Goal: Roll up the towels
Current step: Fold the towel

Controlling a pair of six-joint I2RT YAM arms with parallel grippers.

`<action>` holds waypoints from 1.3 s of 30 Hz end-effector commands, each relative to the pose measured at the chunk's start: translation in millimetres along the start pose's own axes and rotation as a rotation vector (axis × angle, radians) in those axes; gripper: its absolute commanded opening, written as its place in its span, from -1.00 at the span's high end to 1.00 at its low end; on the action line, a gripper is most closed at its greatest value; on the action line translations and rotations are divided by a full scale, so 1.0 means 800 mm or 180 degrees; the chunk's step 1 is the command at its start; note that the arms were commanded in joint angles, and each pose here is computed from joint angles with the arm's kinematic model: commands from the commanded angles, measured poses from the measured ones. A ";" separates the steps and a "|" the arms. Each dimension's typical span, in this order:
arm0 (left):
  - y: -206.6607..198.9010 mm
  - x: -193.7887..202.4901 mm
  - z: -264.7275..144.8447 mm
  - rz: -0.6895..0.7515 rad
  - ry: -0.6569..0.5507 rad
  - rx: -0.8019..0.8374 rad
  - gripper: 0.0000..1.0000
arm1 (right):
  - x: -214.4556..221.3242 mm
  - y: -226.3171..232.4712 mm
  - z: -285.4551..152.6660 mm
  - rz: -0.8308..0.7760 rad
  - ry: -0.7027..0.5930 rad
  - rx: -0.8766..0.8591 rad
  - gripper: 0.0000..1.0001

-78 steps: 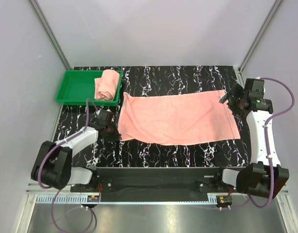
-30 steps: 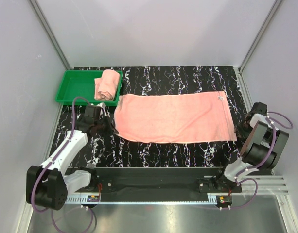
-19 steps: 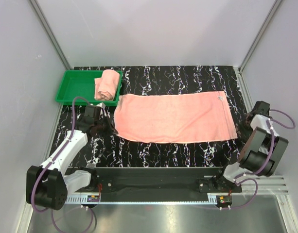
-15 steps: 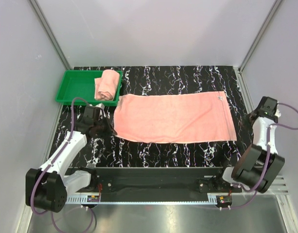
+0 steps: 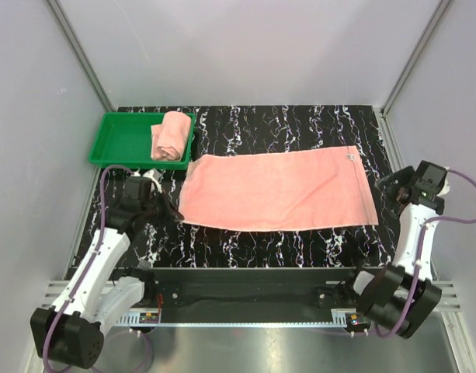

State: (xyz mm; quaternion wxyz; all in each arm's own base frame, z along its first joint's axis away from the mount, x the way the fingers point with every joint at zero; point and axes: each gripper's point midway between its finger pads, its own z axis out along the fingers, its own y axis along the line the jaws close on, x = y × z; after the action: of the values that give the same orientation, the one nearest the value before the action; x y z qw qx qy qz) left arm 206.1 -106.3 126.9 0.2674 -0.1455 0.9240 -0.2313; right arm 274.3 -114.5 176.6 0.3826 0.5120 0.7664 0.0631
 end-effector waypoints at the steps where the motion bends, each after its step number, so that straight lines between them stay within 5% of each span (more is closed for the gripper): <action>1: -0.012 0.002 -0.001 -0.0028 0.0119 0.0104 1.00 | 0.060 -0.045 0.037 0.0005 0.0522 0.0292 -0.74; 9: -0.001 -0.004 0.001 0.0089 0.0199 -0.0115 1.00 | 0.070 -0.082 0.085 -0.0142 0.0709 0.0722 -0.93; 15: 0.003 -0.006 0.002 0.0019 0.0114 -0.0167 1.00 | 0.082 -0.077 0.139 -0.0074 0.1053 0.0707 -0.80; 22: 0.009 -0.006 0.006 0.0019 0.0128 -0.0241 1.00 | 0.067 -0.101 0.156 -0.0258 0.0882 0.1007 -0.69; 28: 0.011 -0.005 0.011 0.0012 0.0172 -0.0270 1.00 | 0.074 -0.102 0.172 -0.0258 0.0953 0.0991 0.00; 33: 0.012 -0.006 0.010 0.0024 0.0138 -0.0271 1.00 | 0.090 -0.098 0.176 -0.0288 0.1087 0.0884 0.93; 39: 0.009 -0.009 0.013 0.0034 0.0128 -0.0234 1.00 | 0.079 -0.058 0.138 -0.0250 0.1067 0.0566 1.00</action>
State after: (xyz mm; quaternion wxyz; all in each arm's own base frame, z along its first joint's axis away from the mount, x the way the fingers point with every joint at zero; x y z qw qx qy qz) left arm 203.2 -99.6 106.0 0.2149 -0.1523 0.9453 -0.1924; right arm 297.4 -130.6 17.3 0.1869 0.5092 0.8394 0.0343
